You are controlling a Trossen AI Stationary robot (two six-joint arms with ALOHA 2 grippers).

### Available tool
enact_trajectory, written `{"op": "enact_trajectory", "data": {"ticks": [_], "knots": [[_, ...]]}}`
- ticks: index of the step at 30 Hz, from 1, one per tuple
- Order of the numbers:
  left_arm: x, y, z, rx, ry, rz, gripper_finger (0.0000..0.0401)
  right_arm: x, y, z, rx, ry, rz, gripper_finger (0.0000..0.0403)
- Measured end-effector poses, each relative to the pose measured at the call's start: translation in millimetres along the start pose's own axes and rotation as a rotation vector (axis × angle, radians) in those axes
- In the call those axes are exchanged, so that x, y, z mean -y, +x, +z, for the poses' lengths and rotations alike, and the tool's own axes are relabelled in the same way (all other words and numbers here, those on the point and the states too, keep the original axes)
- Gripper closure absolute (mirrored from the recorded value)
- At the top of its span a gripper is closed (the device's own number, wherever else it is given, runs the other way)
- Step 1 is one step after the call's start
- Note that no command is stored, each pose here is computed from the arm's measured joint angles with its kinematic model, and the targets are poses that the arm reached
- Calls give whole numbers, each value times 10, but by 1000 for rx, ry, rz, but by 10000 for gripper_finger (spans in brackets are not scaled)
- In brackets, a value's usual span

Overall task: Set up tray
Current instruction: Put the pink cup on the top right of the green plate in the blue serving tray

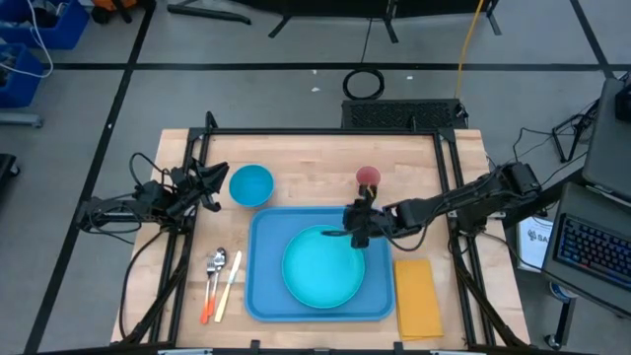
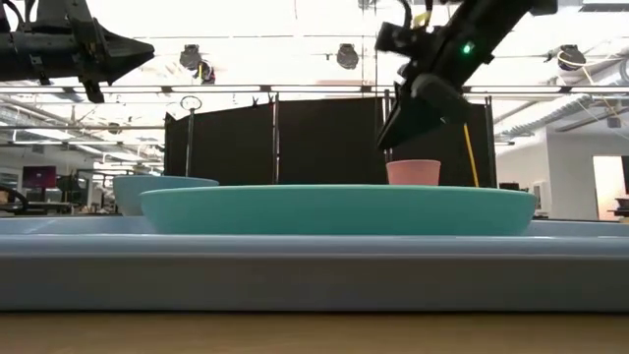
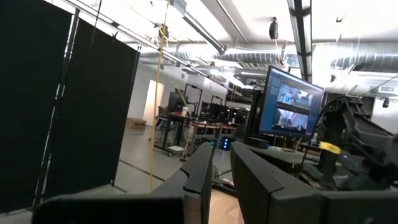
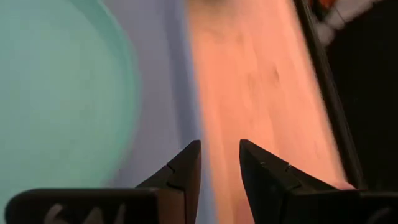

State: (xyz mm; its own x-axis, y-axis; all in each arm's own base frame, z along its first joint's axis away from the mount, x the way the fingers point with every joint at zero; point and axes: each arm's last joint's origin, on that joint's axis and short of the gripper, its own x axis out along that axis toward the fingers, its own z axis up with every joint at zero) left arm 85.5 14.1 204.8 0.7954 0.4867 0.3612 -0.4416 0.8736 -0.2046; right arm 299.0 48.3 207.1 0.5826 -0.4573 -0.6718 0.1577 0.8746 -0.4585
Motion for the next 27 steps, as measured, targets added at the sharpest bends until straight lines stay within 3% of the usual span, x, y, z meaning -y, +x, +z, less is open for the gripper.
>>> {"op": "enact_trajectory", "data": {"ticks": [6, 16, 27], "knots": [[-3, 0, -2, -2, 1, 11, 339, 94, 56, -9, -18, 47, -45, 281], [-5, 0, -8, -7, 4, 16, 339, 309, -138, -98, -79, 149, -117, 202], [-6, 0, -8, -7, 3, 19, 339, 650, -222, -129, -79, 218, -29, 185]]}}
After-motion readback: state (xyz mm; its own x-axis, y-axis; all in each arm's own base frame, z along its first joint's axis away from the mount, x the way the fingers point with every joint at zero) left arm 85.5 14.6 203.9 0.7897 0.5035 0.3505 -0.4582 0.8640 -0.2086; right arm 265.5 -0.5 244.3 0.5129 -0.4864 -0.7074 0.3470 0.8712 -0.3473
